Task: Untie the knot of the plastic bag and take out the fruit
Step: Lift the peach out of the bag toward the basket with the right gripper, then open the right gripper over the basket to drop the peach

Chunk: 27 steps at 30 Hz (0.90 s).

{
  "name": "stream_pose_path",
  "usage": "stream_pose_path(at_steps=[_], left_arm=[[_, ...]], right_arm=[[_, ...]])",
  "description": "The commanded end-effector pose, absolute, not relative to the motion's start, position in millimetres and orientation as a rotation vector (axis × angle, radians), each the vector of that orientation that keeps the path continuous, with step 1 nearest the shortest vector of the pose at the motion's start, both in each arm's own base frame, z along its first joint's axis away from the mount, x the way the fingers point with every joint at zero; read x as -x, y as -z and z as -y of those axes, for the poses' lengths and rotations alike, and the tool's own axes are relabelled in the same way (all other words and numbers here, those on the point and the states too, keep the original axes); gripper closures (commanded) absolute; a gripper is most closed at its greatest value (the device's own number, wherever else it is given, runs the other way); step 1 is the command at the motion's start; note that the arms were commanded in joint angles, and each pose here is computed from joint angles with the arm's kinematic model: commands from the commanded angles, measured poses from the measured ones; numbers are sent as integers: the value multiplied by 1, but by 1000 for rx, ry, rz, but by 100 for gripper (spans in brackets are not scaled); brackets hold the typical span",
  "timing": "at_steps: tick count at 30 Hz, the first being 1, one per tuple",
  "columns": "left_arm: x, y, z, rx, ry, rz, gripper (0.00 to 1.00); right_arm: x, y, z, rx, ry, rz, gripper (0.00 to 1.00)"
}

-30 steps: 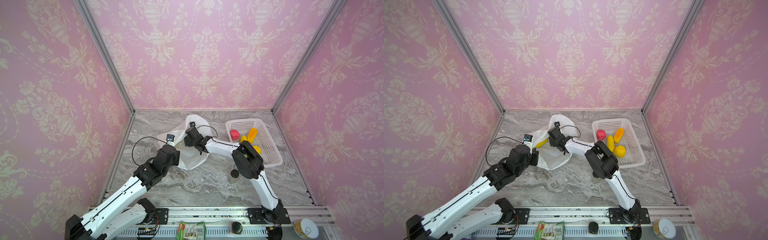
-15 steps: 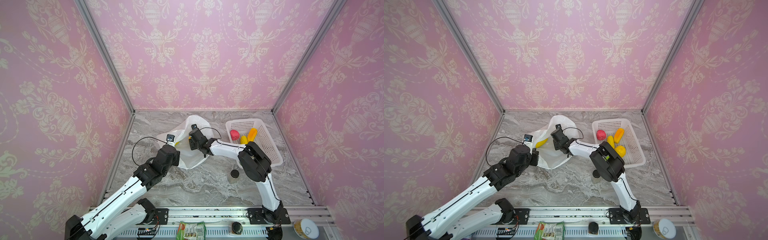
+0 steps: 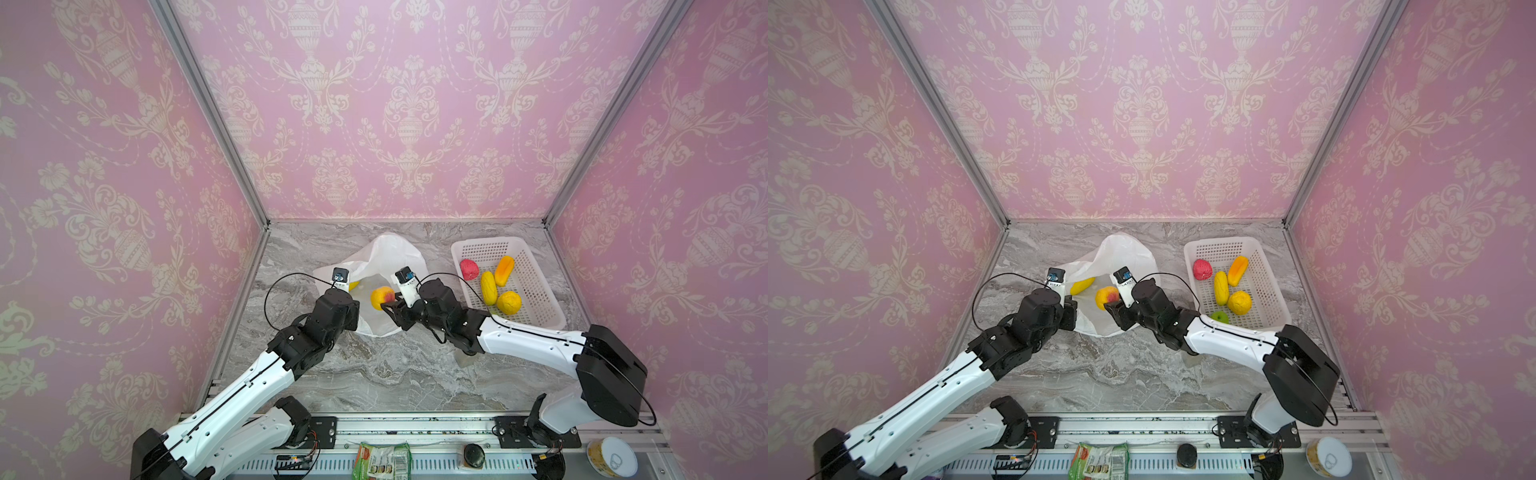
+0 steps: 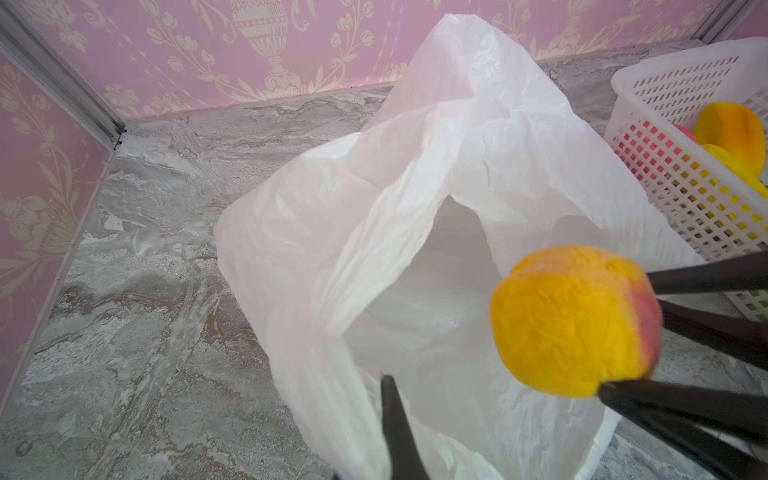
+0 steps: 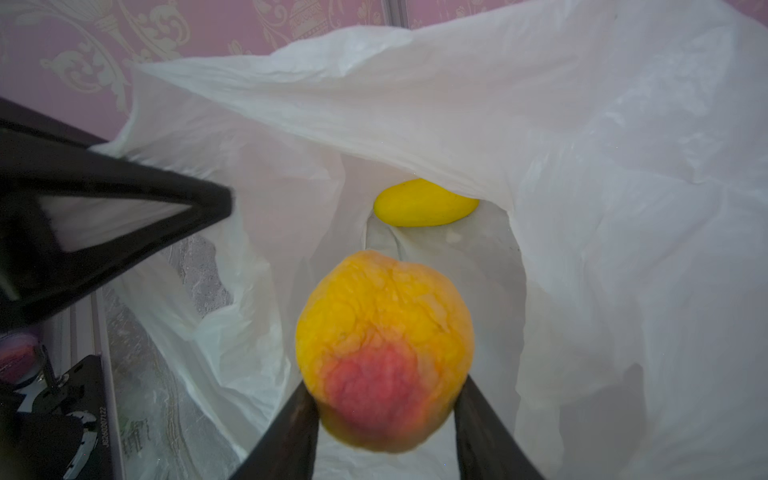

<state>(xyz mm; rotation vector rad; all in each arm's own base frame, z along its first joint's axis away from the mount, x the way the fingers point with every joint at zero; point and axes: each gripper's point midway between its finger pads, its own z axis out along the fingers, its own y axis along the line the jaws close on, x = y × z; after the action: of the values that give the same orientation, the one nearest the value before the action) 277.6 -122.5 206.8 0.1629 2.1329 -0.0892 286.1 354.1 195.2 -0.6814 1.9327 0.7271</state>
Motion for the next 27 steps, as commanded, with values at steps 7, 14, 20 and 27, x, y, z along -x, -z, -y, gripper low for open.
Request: stream_pose_path(at_steps=[7, 14, 20, 27], left_arm=[[-278, -207, 116, -140, 73, -2125, 100], [-278, -208, 116, -143, 76, -2124, 100], [-278, -207, 117, -147, 79, -2126, 100], [-277, -210, 115, -140, 80, -2119, 100]], right_arm=[[-297, -276, -223, 258, -473, -1693, 66], [-319, -226, -85, -323, -149, -1776, 65], [-335, -155, -44, -564, -148, -1899, 68], [-359, -109, -52, -587, -151, -2010, 64]])
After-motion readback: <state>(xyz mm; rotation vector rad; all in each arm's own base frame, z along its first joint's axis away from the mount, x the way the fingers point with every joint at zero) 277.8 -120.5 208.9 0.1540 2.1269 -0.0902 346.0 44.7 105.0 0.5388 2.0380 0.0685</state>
